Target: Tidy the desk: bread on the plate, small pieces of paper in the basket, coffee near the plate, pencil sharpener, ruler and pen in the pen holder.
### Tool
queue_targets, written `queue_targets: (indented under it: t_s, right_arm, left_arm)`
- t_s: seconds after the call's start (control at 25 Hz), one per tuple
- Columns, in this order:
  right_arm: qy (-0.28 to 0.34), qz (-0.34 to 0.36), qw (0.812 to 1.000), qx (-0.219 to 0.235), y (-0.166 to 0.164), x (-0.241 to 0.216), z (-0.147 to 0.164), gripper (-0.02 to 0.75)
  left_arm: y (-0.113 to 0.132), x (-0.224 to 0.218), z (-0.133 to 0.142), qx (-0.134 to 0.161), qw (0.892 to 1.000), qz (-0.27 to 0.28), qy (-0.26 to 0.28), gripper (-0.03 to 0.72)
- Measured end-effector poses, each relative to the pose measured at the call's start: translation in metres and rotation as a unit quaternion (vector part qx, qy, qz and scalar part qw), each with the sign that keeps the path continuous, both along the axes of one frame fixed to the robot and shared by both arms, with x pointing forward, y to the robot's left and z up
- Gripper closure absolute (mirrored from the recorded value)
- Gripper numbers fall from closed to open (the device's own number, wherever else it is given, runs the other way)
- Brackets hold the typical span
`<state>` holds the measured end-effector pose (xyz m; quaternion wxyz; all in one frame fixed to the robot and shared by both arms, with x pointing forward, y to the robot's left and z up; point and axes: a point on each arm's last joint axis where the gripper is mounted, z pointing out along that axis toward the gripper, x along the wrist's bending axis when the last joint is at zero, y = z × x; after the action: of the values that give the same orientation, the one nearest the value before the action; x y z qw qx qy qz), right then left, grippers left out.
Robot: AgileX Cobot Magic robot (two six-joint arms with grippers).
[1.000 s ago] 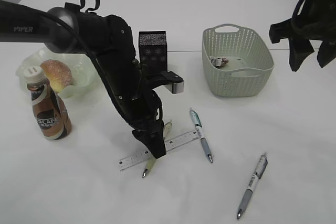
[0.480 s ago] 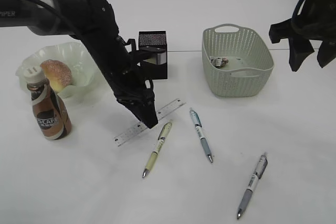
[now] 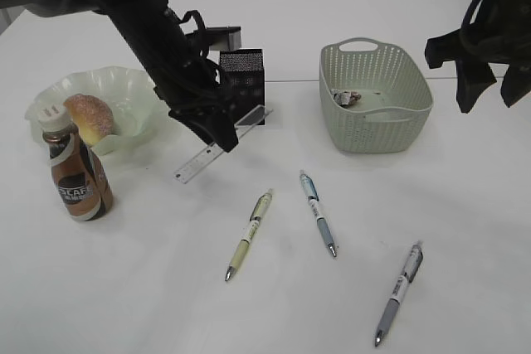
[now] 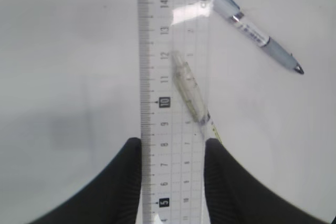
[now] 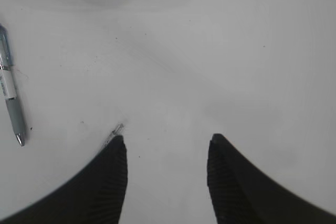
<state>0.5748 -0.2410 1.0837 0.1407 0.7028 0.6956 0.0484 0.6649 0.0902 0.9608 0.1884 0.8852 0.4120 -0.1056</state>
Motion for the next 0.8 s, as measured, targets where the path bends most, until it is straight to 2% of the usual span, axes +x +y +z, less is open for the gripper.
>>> queue_targets:
  t_s: [0.2, 0.4, 0.48, 0.64, 0.8]
  right_arm:
    - [0.0, 0.0, 1.0, 0.0, 0.0, 0.0, 0.0, 0.372]
    - [0.0, 0.0, 1.0, 0.0, 0.0, 0.0, 0.0, 0.372]
    - [0.0, 0.0, 1.0, 0.0, 0.0, 0.0, 0.0, 0.372]
    - [0.0, 0.0, 1.0, 0.0, 0.0, 0.0, 0.0, 0.372]
    - [0.0, 0.0, 1.0, 0.0, 0.0, 0.0, 0.0, 0.372]
  left_arm:
    - [0.003, 0.016, 0.033, 0.022, 0.996, 0.07, -0.045, 0.417]
    - [0.003, 0.026, 0.072, 0.005, 0.987, 0.138, -0.081, 0.417]
    - [0.003, 0.027, 0.08, 0.001, 0.984, 0.152, -0.09, 0.417]
    - [0.008, 0.027, 0.089, 0.019, 0.98, 0.167, -0.106, 0.417]
    - [0.014, 0.019, 0.115, 0.02, 0.976, 0.17, -0.135, 0.417]
